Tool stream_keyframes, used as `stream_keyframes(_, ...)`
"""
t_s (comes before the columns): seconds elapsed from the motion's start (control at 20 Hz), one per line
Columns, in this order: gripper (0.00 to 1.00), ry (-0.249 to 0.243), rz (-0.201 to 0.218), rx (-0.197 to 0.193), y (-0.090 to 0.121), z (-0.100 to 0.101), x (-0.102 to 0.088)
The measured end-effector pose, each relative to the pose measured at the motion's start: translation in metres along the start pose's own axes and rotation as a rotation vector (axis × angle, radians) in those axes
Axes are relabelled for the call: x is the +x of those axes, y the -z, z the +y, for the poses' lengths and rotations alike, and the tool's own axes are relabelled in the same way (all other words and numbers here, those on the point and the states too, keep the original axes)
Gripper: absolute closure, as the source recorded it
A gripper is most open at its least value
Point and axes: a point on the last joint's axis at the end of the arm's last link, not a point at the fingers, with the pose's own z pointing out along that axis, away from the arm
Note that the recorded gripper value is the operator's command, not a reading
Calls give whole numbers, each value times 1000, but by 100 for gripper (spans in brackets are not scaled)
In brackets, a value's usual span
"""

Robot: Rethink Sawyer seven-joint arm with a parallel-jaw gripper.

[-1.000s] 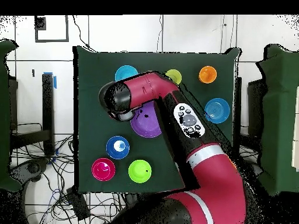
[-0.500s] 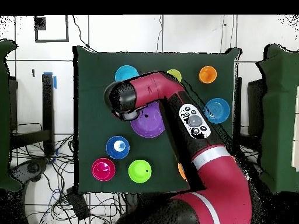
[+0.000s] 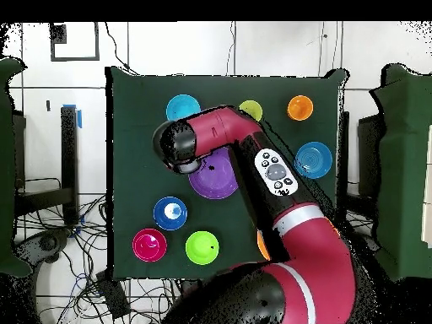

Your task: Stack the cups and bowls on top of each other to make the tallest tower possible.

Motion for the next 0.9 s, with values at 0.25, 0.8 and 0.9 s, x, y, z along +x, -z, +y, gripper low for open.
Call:
stream_keyframes(0.25, 0, 18, -56, -16, -49, 3, -5)
stream_keyframes(0.8, 0, -12, 3, -31, -89, 5, -26)
stream_keyframes(0.9, 0, -13, 13, -29, -89, 5, -27)
